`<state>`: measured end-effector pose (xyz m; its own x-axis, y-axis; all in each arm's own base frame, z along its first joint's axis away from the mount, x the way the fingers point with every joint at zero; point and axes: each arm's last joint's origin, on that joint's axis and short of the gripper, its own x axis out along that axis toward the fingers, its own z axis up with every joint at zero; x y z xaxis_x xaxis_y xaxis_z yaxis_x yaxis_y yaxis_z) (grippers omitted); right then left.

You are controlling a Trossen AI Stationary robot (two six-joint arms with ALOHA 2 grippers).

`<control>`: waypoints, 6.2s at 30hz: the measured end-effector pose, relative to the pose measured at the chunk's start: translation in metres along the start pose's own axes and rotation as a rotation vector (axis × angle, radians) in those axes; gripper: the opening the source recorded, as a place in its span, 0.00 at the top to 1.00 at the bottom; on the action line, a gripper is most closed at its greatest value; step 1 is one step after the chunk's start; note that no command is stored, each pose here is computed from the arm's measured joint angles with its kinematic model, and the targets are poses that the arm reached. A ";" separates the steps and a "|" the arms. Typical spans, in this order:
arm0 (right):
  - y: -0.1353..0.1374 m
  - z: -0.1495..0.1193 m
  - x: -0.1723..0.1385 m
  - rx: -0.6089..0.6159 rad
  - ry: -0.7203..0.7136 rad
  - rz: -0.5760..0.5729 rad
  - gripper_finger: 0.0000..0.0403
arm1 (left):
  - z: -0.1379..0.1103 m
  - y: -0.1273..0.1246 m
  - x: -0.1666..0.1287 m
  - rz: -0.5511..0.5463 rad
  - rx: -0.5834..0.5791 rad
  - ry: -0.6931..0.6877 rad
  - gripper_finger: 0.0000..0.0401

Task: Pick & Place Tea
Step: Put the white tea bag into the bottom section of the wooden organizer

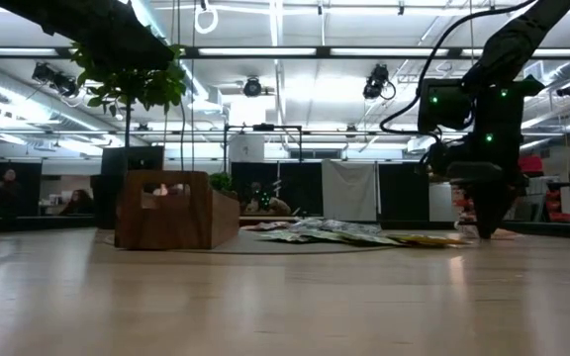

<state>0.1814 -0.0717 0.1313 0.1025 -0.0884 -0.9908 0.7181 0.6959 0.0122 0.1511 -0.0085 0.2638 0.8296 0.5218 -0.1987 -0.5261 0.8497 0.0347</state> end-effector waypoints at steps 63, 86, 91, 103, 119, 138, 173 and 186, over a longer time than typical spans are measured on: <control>0.123 0.008 -0.173 -0.756 -0.704 1.030 1.00 | 0.069 -0.111 0.092 -0.563 0.207 -0.279 0.51; 0.126 0.012 -0.176 -0.798 -0.783 1.035 1.00 | 0.068 -0.120 0.135 -0.639 0.207 -0.230 0.51; 0.126 0.012 -0.176 -0.802 -0.789 1.036 1.00 | 0.068 -0.121 0.134 -0.689 0.205 -0.243 0.51; 0.127 0.013 -0.178 -0.807 -0.820 1.043 1.00 | 0.073 -0.119 0.134 -0.706 0.191 -0.292 0.51; 0.127 0.014 -0.179 -0.801 -0.849 1.017 1.00 | 0.077 -0.110 0.139 -0.797 0.119 -0.303 0.51; 0.127 0.015 -0.180 -0.794 -0.885 0.998 1.00 | 0.080 -0.105 0.142 -0.734 0.080 -0.314 0.51; 0.132 0.020 -0.166 -0.769 -0.840 0.940 1.00 | 0.064 -0.114 0.155 -0.821 0.076 -0.267 0.76; 0.132 0.018 -0.165 -0.771 -0.796 0.975 0.92 | 0.061 -0.114 0.155 -0.821 0.116 -0.241 0.98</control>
<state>0.2718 0.0215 0.2992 0.8449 0.4445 -0.2975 -0.3638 0.8853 0.2896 0.3514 -0.0198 0.2889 0.9627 -0.2705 0.0085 0.2692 0.9603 0.0735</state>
